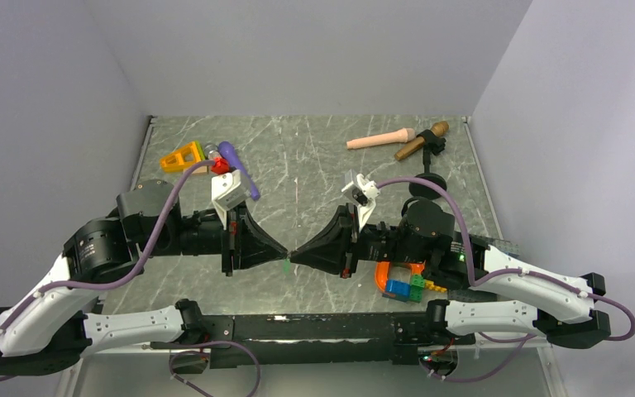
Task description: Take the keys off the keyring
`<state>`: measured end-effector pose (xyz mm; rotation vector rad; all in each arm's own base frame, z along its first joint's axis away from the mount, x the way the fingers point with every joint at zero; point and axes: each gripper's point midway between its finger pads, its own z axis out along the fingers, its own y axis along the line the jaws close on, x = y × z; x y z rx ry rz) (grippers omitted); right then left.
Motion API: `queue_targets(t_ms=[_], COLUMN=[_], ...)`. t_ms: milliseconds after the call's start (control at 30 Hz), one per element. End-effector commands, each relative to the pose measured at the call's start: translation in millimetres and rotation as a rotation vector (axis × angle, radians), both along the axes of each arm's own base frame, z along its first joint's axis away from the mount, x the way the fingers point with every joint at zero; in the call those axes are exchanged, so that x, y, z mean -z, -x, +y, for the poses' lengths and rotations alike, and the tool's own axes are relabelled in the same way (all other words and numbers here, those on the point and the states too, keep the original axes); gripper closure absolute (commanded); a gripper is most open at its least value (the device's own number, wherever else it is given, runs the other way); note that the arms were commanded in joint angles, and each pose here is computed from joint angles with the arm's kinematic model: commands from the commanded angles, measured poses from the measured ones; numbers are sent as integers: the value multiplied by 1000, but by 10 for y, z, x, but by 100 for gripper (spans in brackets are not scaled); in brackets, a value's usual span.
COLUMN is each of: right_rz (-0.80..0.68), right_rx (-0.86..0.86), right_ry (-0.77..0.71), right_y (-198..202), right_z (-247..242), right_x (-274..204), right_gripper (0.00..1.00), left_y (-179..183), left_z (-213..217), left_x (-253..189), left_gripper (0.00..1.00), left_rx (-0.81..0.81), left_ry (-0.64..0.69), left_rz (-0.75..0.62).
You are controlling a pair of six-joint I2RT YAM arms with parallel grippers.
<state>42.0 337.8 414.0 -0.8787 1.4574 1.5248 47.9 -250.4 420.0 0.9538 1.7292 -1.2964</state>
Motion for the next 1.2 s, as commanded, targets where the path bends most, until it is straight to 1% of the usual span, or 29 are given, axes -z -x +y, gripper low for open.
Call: queue_targets(t_ms=[0, 67, 133, 167, 233, 400, 533, 733, 867, 1167], right_rz=[-22, -22, -21, -21, -21, -18, -17, -29, -36, -39], right_rx=[-3, -8, -8, -11, -9, 0, 5, 32, 43, 5], right_ry=[-83, -92, -99, -101, -105, -106, -106, -125, -141, -121], right_y=[23, 34, 35, 45, 43, 34, 29, 14, 19, 46], right_z=[-28, -35, -45, -49, -63, -81, -90, -208, -290, -155], right_x=[-216, -228, -232, -235, -234, -231, -222, -262, -328, -363], right_gripper=[88, 74, 64, 60, 56, 56, 63, 65, 68, 70], left_y=[-37, -41, -44, -47, -47, -44, -42, -2, 40, 68], left_z=[-58, -56, -53, -52, -46, -45, -49, -11, 13, -10], left_x=[-105, -129, -148, -162, -182, -209, -228, -323, -393, -415], left_gripper=[100, 100, 100, 100, 100, 100, 100, 100, 100, 100], left_rx=[-17, -23, -27, -30, -32, -34, -35, -35, -28, -13], left_ry=[54, 63, 71, 74, 81, 93, 104, 147, 192, 215], left_rz=[2, 6, 8, 8, 7, 9, 14, 33, 51, 68])
